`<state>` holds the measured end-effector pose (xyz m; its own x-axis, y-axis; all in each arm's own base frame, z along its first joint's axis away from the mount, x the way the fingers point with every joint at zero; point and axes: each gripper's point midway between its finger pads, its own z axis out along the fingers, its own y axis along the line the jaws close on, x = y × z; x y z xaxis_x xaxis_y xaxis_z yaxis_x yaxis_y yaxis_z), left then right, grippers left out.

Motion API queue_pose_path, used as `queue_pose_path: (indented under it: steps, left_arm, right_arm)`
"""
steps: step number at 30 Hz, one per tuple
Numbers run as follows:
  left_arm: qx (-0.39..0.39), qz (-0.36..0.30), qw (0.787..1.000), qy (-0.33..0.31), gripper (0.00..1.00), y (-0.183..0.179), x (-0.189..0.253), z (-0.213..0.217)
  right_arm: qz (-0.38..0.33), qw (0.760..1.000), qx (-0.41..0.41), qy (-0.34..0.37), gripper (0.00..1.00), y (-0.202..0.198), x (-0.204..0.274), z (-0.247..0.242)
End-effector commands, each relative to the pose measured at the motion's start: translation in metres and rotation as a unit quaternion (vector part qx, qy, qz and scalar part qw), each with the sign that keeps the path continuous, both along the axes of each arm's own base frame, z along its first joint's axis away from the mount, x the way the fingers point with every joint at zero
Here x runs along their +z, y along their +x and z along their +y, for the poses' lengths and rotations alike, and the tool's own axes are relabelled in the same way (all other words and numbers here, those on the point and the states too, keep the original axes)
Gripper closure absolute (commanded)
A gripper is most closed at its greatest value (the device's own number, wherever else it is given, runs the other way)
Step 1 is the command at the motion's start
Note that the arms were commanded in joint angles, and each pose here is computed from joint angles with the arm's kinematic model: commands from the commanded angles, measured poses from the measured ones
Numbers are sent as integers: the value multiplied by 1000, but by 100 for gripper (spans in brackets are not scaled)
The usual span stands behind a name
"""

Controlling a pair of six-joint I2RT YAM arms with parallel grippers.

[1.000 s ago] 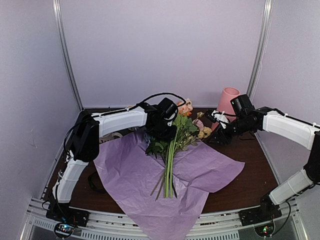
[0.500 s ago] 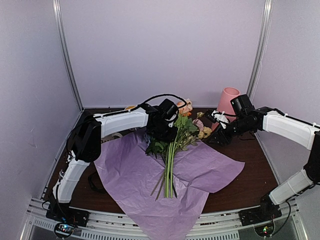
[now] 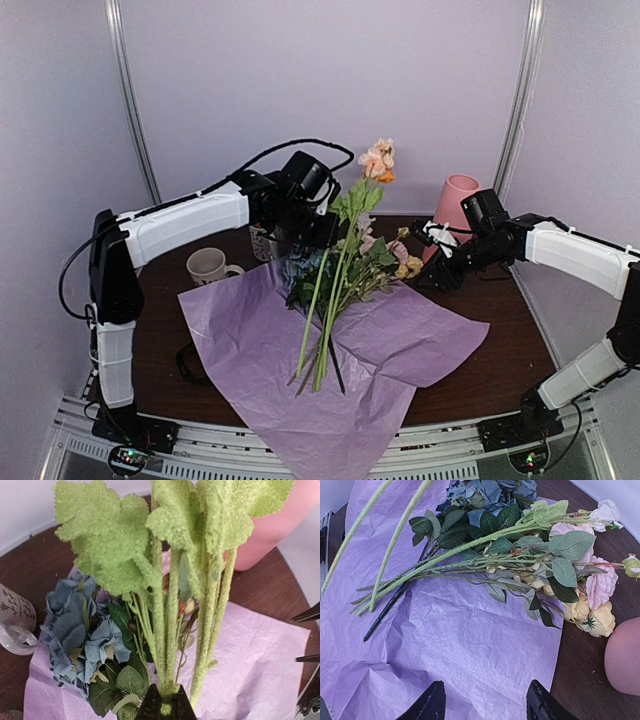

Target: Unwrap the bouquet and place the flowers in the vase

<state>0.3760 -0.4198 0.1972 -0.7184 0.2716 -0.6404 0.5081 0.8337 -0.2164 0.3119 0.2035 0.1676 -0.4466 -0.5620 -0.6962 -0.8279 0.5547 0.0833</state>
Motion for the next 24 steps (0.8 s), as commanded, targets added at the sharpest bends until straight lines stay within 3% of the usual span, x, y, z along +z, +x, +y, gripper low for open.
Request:
queue_pose_path:
  steps: [1, 5, 9, 12, 17, 24]
  left_arm:
    - [3, -53, 997, -52, 100, 5, 50, 2]
    - [-10, -75, 993, -88, 100, 1, 68, -2]
    - [-30, -95, 989, -109, 100, -1, 77, -7]
    - [-37, -92, 989, -108, 100, -1, 72, -10]
    - [-32, -91, 985, -140, 100, -5, 80, -11]
    - [-21, -100, 982, -161, 100, -9, 98, -5]
  right_arm:
    - [4, 1000, 4, 3, 45, -1, -1, 3]
    - [-4, 1000, 6, 19, 45, -2, 12, 5]
    - [-11, 996, 38, 83, 44, -9, 55, 23]
    - [20, 986, 58, 152, 34, -9, 88, 43]
    - [66, 968, 46, 236, 27, 26, 118, 87]
    - [108, 951, 35, 288, 27, 54, 118, 144]
